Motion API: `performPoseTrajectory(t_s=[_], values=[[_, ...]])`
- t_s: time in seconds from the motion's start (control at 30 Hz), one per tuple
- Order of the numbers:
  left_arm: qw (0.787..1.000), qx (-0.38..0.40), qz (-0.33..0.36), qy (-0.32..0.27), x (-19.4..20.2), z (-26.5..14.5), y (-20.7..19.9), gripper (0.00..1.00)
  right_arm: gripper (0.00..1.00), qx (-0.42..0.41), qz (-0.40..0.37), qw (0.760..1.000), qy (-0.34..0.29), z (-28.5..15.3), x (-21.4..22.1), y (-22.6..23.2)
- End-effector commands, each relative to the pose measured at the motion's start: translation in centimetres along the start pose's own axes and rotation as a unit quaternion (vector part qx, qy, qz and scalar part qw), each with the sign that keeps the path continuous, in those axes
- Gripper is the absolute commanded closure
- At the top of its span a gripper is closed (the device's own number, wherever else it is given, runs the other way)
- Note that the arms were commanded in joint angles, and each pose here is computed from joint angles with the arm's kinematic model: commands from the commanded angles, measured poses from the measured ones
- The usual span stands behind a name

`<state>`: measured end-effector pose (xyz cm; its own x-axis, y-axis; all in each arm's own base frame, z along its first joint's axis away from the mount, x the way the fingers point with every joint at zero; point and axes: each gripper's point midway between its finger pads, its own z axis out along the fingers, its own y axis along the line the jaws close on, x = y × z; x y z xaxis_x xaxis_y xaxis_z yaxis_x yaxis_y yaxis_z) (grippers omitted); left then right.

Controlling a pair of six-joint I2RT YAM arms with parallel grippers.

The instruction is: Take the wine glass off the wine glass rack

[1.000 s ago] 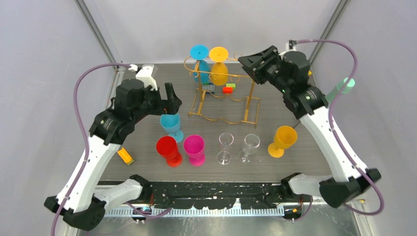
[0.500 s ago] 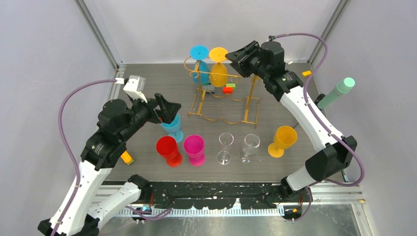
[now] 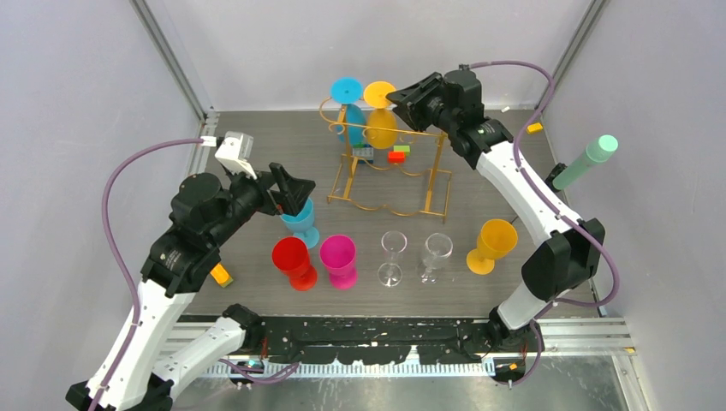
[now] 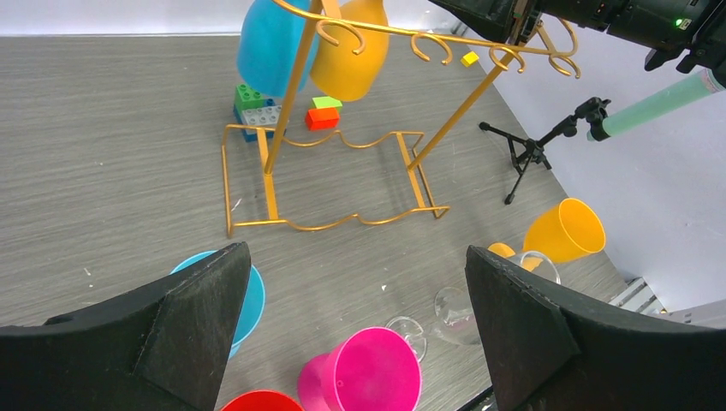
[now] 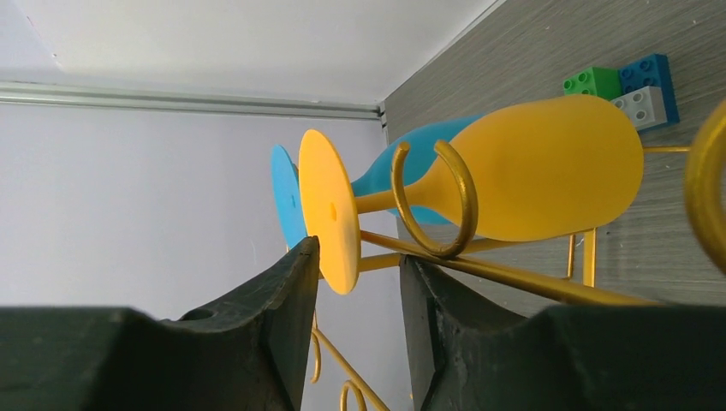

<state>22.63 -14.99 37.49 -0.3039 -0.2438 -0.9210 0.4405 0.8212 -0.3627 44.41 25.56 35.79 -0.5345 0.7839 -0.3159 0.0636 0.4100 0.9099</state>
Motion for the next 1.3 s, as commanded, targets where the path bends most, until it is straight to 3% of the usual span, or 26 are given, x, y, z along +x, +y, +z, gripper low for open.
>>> performPoseTrajectory(t_s=[0.0, 0.47, 0.93, 1.27], values=[[0.999, 0.002, 0.008, -0.032, -1.4, -0.2, -0.1, 0.0, 0.57, -0.045, 0.031, 0.999, -0.003, 0.0, -0.5, 2.3], [0.999, -0.006, 0.01, -0.031, -1.3, -0.4, 0.2, 0.0, 0.63, -0.071, 0.062, 0.995, 0.013, 0.4, -0.3, 3.0], [0.999, -0.01, 0.012, -0.035, -1.5, -0.8, 0.3, 0.0, 0.99, -0.081, 0.06, 0.995, 0.009, -0.1, -0.6, 3.6], [0.999, -0.01, 0.01, -0.037, -1.6, -0.9, 0.3, 0.0, 1.0, -0.124, 0.013, 0.991, -0.045, -1.1, -2.5, 5.5]])
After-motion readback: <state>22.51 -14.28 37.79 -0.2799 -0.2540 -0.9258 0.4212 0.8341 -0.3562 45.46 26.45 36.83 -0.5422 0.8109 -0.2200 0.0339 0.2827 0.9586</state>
